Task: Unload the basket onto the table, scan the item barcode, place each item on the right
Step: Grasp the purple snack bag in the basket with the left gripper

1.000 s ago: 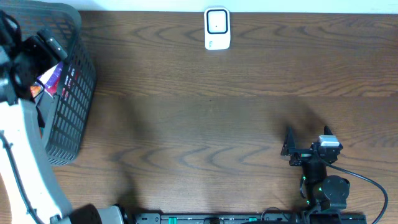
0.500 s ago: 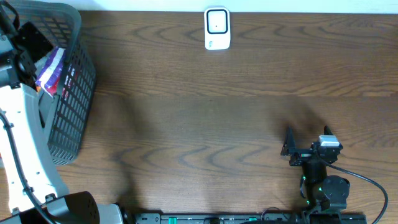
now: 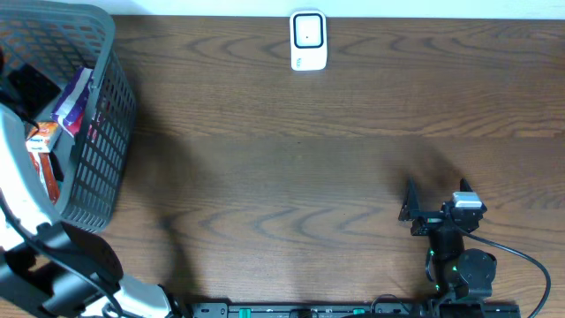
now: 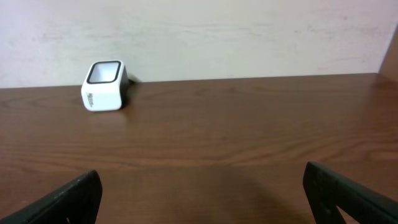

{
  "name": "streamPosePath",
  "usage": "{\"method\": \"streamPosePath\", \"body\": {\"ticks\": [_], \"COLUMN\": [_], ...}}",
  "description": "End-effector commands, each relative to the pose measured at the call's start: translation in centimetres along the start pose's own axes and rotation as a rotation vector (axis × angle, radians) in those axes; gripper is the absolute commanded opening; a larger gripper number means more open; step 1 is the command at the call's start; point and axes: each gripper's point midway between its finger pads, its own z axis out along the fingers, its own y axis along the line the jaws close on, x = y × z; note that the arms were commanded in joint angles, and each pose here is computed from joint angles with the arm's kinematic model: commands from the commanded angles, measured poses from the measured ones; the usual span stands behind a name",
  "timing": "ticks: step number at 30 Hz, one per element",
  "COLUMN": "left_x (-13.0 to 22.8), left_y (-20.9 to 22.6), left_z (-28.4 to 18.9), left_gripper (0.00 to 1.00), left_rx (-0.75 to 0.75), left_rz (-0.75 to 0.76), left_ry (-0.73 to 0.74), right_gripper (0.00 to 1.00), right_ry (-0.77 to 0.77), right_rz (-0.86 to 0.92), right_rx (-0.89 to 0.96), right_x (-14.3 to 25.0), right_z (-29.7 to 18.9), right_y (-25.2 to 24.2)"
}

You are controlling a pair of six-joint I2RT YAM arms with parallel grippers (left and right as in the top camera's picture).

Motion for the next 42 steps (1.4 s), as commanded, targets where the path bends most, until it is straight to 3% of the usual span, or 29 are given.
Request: {"method": "streamPosePath", "body": {"ticks": [1, 15, 16, 19, 21, 24, 32, 42], "left_x": [1.4, 5.4, 5.6, 6.1, 6.2, 6.0, 4.8, -0.7], "left_y": [-2.2, -1.2, -1.2, -1.1, -1.1, -1.3, -2.2, -1.2], "left_z": [1.1, 8.6, 9.0, 9.8, 9.9, 9.9, 7.1, -6.7], "left_gripper": [0.98, 0.95, 0.89, 0.58, 0.5, 0.09, 0.07, 0.07], "left_rx": [0.115, 0.033, 0.029, 0.022, 0.022, 0.035, 0.097, 0.188], "left_rz": [0.046, 0.047, 0.047, 0.048, 0.047, 0.046, 0.037, -0.024], "left_ry": [0.085, 0.28, 0.291, 0.312, 0.313, 0.309, 0.259, -0.071], "right_gripper": [0.99, 0.99, 0.99, 0.99, 0.99, 0.99, 0.99, 0.99], "right_ry": [0.004, 0.004, 0.004, 0.004, 0.004, 0.004, 0.004, 0.003], "right_rz": [-0.008, -0.008, -0.008, -0.008, -0.008, -0.008, -0.008, -0.008], "right_rx": [0.013, 0.013, 0.013, 0.013, 0.013, 0.012, 0.012, 0.012], "right_x": [0.2, 0.2, 0.2, 0.2, 0.2, 0.2, 0.2, 0.2], "right_z": [0.0, 0.0, 0.0, 0.0, 0.0, 0.0, 0.0, 0.0], "right_y": [-0.3, -0.3, -0.3, -0.3, -0.3, -0.3, -0.3, -0.3]}}
